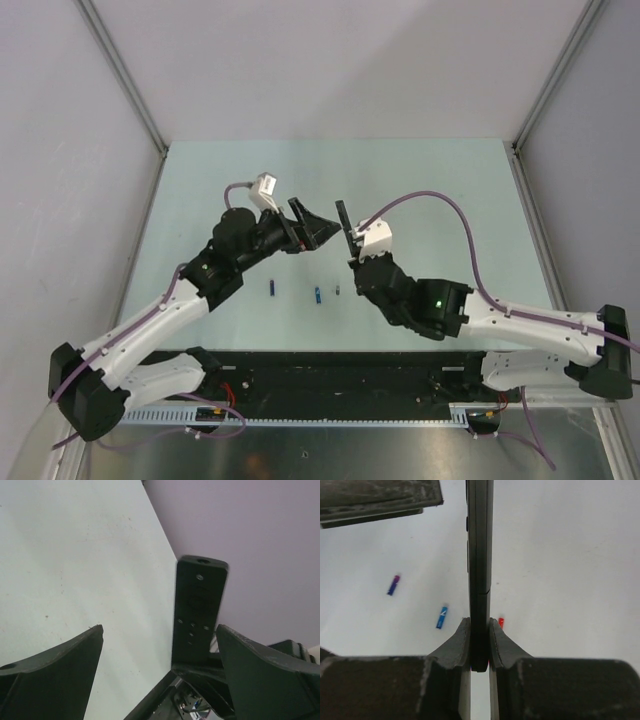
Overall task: Load the batteries into the remote control
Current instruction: Adjust the remote control.
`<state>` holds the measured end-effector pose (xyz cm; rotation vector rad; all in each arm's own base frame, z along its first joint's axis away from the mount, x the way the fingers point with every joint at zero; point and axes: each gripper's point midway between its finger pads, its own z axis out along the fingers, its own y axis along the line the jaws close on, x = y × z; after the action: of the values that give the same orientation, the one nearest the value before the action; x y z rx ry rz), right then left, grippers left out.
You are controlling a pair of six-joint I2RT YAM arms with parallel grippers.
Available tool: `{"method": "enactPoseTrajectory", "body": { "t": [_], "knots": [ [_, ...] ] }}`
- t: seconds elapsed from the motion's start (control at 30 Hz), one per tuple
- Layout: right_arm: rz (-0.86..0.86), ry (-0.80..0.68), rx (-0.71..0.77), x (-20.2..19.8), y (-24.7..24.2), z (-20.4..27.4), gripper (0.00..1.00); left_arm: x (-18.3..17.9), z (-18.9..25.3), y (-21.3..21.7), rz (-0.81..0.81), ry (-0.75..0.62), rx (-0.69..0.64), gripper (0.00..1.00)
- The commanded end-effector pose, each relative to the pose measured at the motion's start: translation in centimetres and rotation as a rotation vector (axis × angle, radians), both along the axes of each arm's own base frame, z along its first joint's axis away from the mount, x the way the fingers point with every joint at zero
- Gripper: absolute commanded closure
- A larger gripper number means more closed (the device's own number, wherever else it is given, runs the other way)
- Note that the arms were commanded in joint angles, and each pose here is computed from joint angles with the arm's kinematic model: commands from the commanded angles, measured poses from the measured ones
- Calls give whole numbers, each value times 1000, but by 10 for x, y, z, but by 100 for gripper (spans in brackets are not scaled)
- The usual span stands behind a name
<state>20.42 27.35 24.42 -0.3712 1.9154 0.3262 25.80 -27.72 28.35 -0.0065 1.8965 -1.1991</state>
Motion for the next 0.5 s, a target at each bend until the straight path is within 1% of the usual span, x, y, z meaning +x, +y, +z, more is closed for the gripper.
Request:
{"method": "enactPoseTrajectory", "body": {
  "t": [0.0,0.17,0.3,0.47],
  "knots": [
    [-118,-91,-102,11,-13,14,100,-7,23,4,45,-50,-54,2],
    [-167,-129,-137,12,-13,18,100,-11,25,1,52,-45,-62,4],
    [-171,-154,-173,8,-7,18,100,-9,24,-7,62,-38,-56,4],
    [-166,-168,-188,5,-2,19,100,-6,20,-22,44,-18,-41,11]
  ]
}}
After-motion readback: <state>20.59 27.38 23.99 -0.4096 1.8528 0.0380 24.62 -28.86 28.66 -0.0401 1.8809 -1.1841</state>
